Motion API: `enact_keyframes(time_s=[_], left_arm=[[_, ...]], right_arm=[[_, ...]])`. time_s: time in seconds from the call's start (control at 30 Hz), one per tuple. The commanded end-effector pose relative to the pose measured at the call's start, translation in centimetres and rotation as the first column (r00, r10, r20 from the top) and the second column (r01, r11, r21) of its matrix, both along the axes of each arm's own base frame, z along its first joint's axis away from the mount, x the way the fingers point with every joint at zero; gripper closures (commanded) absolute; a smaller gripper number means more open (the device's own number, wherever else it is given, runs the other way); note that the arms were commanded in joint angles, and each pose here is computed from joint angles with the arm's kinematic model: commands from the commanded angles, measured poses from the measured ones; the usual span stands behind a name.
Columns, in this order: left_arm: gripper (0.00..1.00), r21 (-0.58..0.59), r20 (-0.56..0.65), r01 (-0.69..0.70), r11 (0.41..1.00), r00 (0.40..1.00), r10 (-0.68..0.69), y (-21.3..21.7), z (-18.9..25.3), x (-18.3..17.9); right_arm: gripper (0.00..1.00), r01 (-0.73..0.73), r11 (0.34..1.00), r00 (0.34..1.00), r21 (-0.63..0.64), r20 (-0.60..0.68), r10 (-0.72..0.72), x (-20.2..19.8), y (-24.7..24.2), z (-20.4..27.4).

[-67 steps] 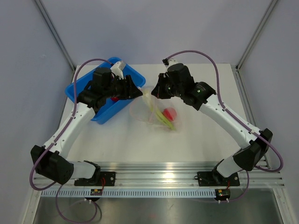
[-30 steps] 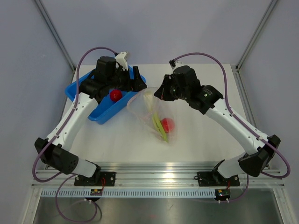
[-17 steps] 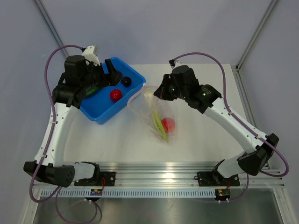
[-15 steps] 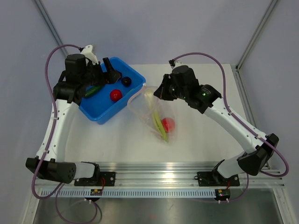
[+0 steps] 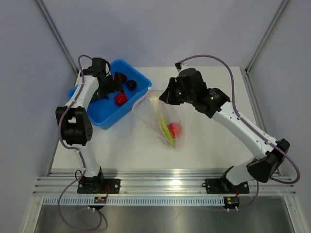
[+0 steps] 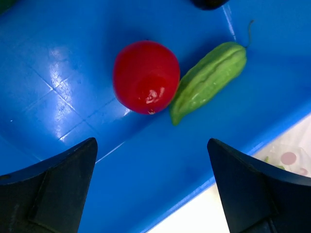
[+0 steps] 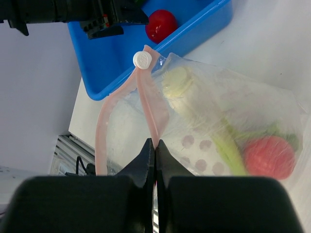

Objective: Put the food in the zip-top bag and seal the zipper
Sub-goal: Pick up the fake fruit from the bin.

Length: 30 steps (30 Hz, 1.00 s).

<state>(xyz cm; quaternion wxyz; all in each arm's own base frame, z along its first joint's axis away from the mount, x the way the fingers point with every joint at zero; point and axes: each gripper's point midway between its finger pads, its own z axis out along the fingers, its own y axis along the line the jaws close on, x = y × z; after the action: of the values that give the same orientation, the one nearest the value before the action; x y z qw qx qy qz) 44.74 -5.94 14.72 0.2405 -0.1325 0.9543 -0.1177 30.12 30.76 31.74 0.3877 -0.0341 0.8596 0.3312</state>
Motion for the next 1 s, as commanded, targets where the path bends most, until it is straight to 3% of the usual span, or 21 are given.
enact_keyframes(time_s=[0.0, 0.4, 0.97], left_arm=[[0.01, 0.021, 0.074, -0.031, 0.999, 0.997, 0.030, 0.4, 1.6, 2.8], [0.01, 0.068, -0.021, -0.035, 0.997, 0.999, 0.036, 1.0, -4.4, 5.1], [0.09, 0.076, -0.114, -0.014, 0.997, 0.993, 0.023, 0.6, -8.6, 3.8]], right_arm=[[1.00, -0.025, 0.999, 0.998, 0.048, 0.055, 0.022, 0.7, 0.9, 2.3], [1.00, -0.064, 0.997, 0.998, 0.041, 0.021, 0.063, 1.0, 2.1, 1.4], [1.00, -0.063, 0.997, 0.998, 0.044, 0.012, 0.062, 1.4, 2.6, 1.0]])
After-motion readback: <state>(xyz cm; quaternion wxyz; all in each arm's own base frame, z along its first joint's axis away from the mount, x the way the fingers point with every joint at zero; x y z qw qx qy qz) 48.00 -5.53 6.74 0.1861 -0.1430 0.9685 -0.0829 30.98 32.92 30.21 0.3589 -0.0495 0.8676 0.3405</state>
